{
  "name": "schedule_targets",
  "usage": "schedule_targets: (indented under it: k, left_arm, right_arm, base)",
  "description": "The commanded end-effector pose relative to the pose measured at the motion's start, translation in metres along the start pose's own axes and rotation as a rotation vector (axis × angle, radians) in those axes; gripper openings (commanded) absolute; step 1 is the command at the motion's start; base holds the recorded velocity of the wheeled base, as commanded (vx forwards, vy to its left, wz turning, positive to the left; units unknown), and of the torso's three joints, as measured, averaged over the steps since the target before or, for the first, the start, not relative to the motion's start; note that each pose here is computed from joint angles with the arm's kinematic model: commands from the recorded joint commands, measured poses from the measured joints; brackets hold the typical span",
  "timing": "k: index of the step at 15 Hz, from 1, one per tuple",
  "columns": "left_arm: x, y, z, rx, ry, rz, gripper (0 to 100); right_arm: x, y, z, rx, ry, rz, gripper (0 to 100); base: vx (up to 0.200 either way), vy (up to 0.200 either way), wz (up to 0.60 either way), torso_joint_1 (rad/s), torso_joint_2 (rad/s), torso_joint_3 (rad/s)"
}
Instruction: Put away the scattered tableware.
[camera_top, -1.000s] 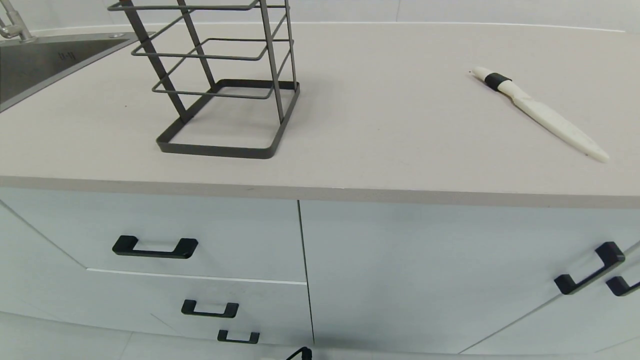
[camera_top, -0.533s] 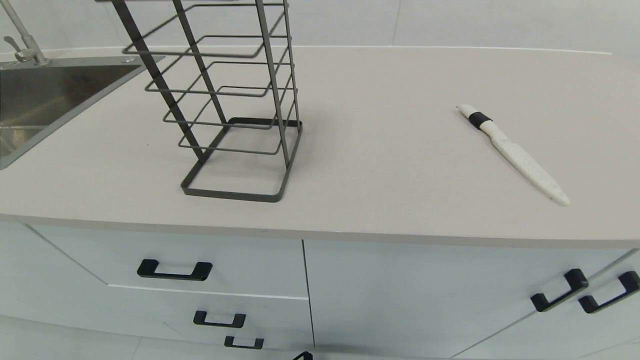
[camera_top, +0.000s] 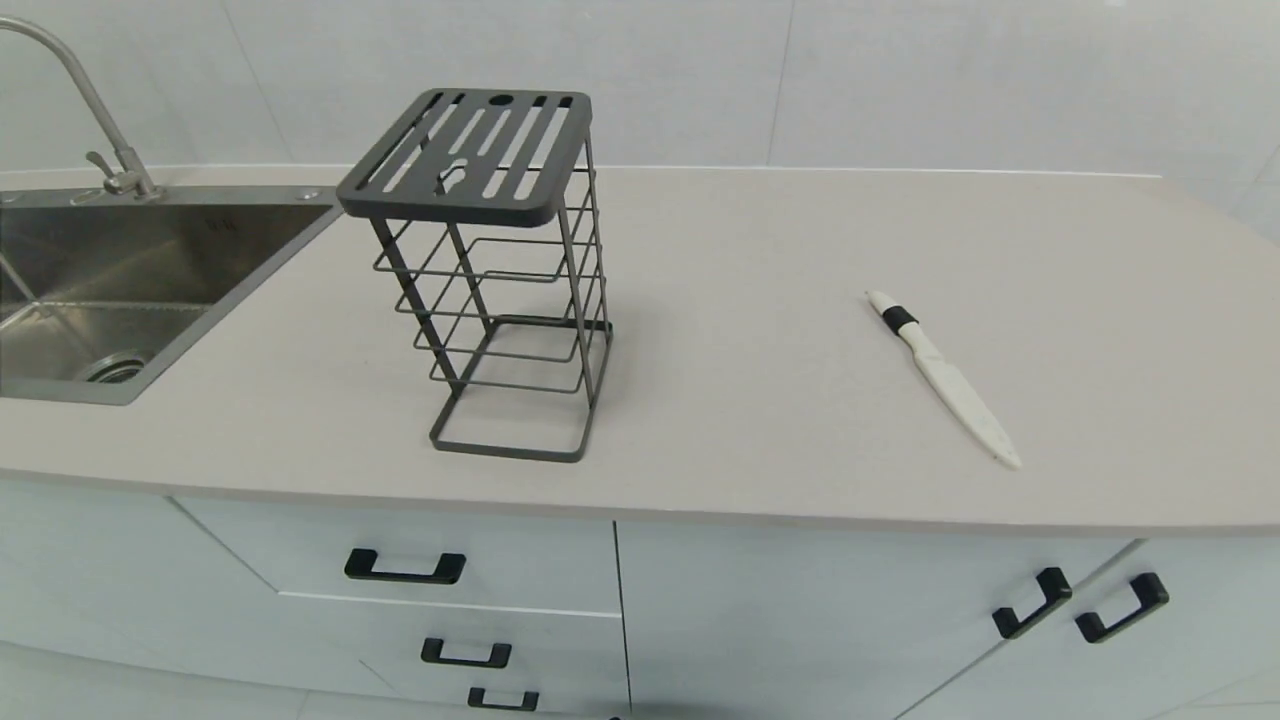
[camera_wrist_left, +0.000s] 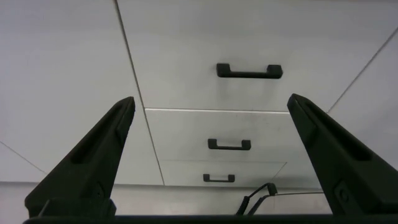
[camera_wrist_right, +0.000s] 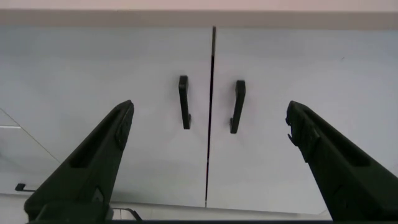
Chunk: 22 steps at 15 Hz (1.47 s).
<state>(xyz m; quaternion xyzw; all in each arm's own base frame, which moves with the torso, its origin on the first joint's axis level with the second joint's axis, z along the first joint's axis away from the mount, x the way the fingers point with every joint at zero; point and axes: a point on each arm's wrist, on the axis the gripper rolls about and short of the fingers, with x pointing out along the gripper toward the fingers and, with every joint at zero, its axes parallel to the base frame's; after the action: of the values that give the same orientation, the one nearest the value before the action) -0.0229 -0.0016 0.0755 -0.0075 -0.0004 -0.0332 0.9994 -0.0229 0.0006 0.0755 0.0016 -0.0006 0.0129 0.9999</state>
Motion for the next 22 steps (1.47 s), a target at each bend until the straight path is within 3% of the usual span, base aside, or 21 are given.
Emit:
schedule_targets:
  k: [1, 22]
  left_arm:
    - [0.0001, 0.0000, 0.0000, 0.000, 0.001, 0.000, 100]
    - [0.0001, 0.0002, 0.0000, -0.013, 0.001, 0.008, 100]
  right_arm:
    - [0.0001, 0.0000, 0.0000, 0.000, 0.001, 0.000, 100]
    - [0.0001, 0.0000, 0.0000, 0.000, 0.001, -0.001, 100]
  base:
    - [0.000, 0.000, 0.00, 0.413, -0.48, -0.242]
    - [0.000, 0.000, 0.00, 0.276, -0.51, -0.249]
